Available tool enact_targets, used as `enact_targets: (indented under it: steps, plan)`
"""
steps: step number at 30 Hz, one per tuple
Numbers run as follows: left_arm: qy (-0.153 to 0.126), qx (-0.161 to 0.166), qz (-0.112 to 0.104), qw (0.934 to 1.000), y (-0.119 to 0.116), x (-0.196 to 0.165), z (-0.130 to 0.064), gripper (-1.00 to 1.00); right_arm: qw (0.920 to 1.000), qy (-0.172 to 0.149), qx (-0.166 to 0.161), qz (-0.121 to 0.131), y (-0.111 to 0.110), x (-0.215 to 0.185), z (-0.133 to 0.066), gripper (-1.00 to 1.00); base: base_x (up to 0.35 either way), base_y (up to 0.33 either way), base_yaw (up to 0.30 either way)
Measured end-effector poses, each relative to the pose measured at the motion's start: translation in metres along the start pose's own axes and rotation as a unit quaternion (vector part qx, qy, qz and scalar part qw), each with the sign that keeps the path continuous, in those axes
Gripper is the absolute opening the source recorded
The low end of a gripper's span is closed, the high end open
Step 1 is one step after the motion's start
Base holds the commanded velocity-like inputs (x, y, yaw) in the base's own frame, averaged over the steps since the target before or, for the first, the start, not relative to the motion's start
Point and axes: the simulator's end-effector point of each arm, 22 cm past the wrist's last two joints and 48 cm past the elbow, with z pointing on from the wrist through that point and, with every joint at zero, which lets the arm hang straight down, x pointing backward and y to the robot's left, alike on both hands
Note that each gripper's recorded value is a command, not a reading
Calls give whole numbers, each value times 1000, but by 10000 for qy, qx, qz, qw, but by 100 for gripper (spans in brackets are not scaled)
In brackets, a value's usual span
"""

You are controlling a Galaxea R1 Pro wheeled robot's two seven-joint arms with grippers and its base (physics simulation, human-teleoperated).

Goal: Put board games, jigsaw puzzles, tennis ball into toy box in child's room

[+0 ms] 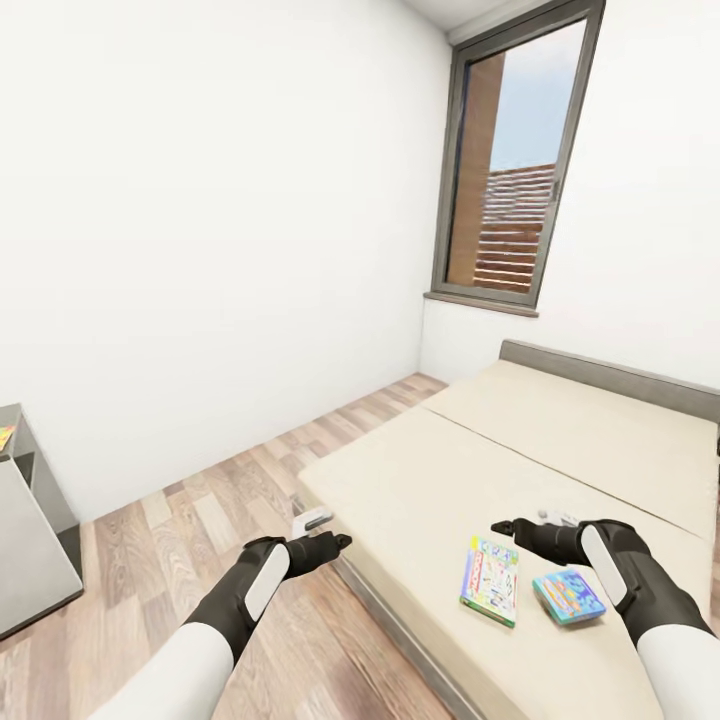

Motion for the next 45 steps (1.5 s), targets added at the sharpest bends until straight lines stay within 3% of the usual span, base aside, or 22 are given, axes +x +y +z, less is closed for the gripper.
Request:
enact_targets:
  steps: [21, 45]
  plan:
    - [-8, 9, -10, 10000, 0, -1, -1, 100, 10000, -4, -40, -4, 3, -2, -1, 100, 98, 230, -235]
    - [-2, 16, -13, 10000, 0, -1, 0, 100, 9999, 126, -12, 22, 4, 9, 6, 100, 12, 31, -238]
